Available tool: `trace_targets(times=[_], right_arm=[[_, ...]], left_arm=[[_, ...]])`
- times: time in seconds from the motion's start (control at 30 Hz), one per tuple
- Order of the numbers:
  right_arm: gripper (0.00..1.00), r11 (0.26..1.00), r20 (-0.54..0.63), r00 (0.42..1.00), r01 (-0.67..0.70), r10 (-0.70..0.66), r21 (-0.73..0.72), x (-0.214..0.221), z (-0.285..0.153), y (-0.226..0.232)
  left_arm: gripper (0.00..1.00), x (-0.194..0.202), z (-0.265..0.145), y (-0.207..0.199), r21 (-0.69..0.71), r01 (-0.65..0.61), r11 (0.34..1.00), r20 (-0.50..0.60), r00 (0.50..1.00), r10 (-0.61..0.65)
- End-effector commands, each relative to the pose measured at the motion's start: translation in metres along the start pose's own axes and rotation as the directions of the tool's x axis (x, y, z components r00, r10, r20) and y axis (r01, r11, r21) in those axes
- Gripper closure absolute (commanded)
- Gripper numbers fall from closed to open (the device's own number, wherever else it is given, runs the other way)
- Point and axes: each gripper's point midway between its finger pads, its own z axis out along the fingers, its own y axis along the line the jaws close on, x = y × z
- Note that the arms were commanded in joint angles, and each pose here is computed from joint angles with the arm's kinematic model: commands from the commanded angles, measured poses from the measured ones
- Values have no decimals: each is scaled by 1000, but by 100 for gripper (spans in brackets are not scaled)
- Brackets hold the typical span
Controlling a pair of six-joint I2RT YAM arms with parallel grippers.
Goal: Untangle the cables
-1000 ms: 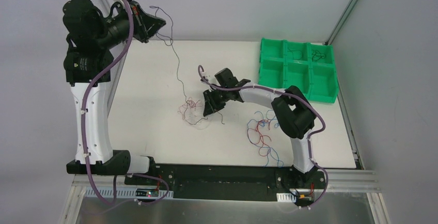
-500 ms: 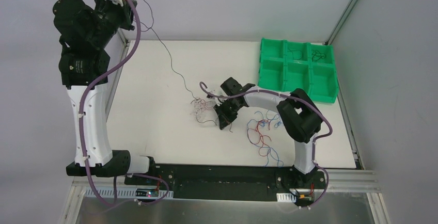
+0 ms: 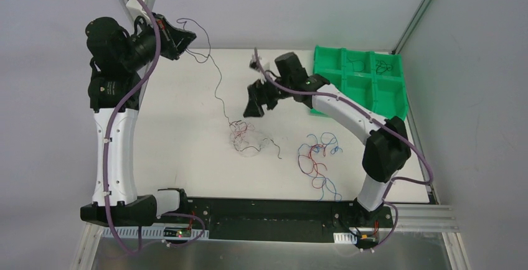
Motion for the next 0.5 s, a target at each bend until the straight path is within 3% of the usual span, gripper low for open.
trace_targets(times=[0.0, 0.13, 0.27, 0.47], right_arm=[[14, 994, 403, 912, 101, -76, -40, -138, -56, 52], [3, 991, 508, 857, 126, -88, -41, -183, -68, 65], [3, 975, 522, 828, 218, -204, 35, -194, -60, 61], [7, 957, 521, 812, 290, -262, 28, -201, -39, 66]], left_arm=[[100, -3, -3, -44, 222, 217, 951, 0, 975, -223], [100, 12, 1, -49, 262, 297, 918, -56, 955, -292], [100, 25, 3, -53, 275, 348, 896, -101, 938, -333], [100, 39, 11, -51, 265, 431, 862, -153, 902, -404]])
